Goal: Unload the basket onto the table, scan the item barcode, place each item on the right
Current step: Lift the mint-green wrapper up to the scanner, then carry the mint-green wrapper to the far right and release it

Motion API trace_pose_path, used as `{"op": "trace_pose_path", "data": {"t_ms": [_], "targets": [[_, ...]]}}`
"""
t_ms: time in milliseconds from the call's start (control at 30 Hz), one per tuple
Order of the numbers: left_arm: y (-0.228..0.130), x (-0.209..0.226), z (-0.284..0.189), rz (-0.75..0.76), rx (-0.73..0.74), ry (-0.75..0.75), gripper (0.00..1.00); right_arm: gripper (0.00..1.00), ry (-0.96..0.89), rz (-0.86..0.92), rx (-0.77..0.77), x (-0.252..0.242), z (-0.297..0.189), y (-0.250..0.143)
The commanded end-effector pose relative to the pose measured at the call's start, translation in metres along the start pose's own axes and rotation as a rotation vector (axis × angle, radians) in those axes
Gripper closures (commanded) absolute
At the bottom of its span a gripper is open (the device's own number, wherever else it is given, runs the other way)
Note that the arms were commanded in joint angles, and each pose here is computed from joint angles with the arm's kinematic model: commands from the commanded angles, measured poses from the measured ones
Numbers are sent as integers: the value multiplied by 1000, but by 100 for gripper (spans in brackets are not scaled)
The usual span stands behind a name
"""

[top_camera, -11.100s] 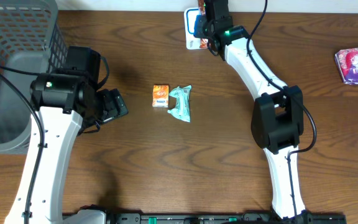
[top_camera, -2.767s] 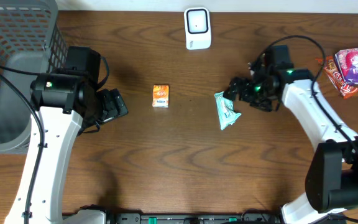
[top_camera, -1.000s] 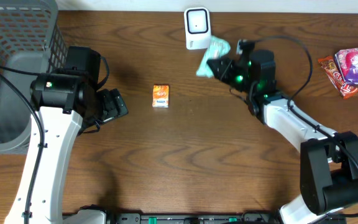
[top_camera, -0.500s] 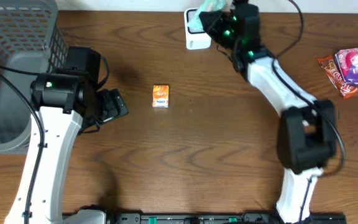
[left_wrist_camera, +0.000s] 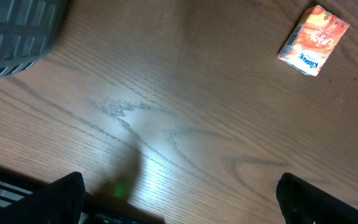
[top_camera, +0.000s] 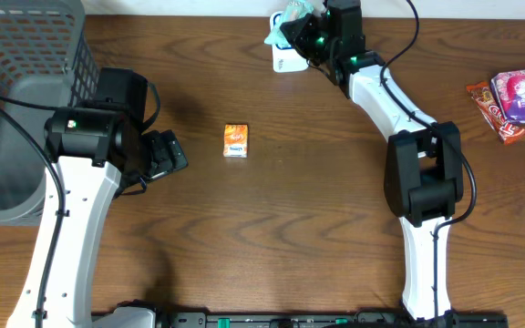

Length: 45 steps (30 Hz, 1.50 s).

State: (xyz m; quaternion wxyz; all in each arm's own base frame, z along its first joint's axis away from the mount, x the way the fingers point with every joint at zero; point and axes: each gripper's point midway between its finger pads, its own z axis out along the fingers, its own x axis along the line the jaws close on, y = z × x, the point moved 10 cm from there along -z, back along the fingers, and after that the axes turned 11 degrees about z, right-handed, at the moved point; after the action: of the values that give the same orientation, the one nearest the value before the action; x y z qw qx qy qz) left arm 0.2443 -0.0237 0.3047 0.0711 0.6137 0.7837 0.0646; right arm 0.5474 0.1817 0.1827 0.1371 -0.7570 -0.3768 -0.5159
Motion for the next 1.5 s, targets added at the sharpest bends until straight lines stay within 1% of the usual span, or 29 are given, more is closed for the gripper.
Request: {"op": "trace_pose_path", "data": {"t_ms": [0,133,233,300,400,467,567,633,700,833,900,1000,1167,1333,1433,1467], "targets": [[1,1,0,-1,1,7,2,99,-20,-120,-25,12,-24,20],[1,1,0,0,1,7,2,99,-153,-203,-104,11,-69,50],[1,1,0,0,1,7,2,99,-277,-285,-135,5,-119,77],[1,1,0,-1,1,7,2,99,-370,-349,-127,-4,-151,90],[1,1,0,0,1,7,2,99,-519,-478,-56,-25,-194,103],[1,1,0,0,1,7,2,99,-690,-449,-56,-49,-223,114],[1,1,0,0,1,7,2,99,-969,-309,-111,-85,-266,129],[1,1,0,0,1,7,2,99,-1082,-188,-173,-105,-291,136],[1,1,0,0,1,7,2,99,-1109,-73,-225,-121,-313,145],[1,1,0,-1,1,7,2,99,-1106,160,-359,-148,-350,160],[1,1,0,-1,1,7,2,99,-1098,234,-415,-161,-363,165],[1,1,0,-1,1,7,2,99,-1057,269,-450,-176,-375,173],[1,1,0,-1,1,7,2,99,-1017,278,-529,-202,-384,182],[1,1,0,-1,1,7,2,99,-942,291,-568,-227,-383,184],[1,1,0,-1,1,7,3,99,-943,326,-597,-236,-386,182],[1,1,0,0,1,7,2,96,-939,335,-617,-239,-390,184]]}}
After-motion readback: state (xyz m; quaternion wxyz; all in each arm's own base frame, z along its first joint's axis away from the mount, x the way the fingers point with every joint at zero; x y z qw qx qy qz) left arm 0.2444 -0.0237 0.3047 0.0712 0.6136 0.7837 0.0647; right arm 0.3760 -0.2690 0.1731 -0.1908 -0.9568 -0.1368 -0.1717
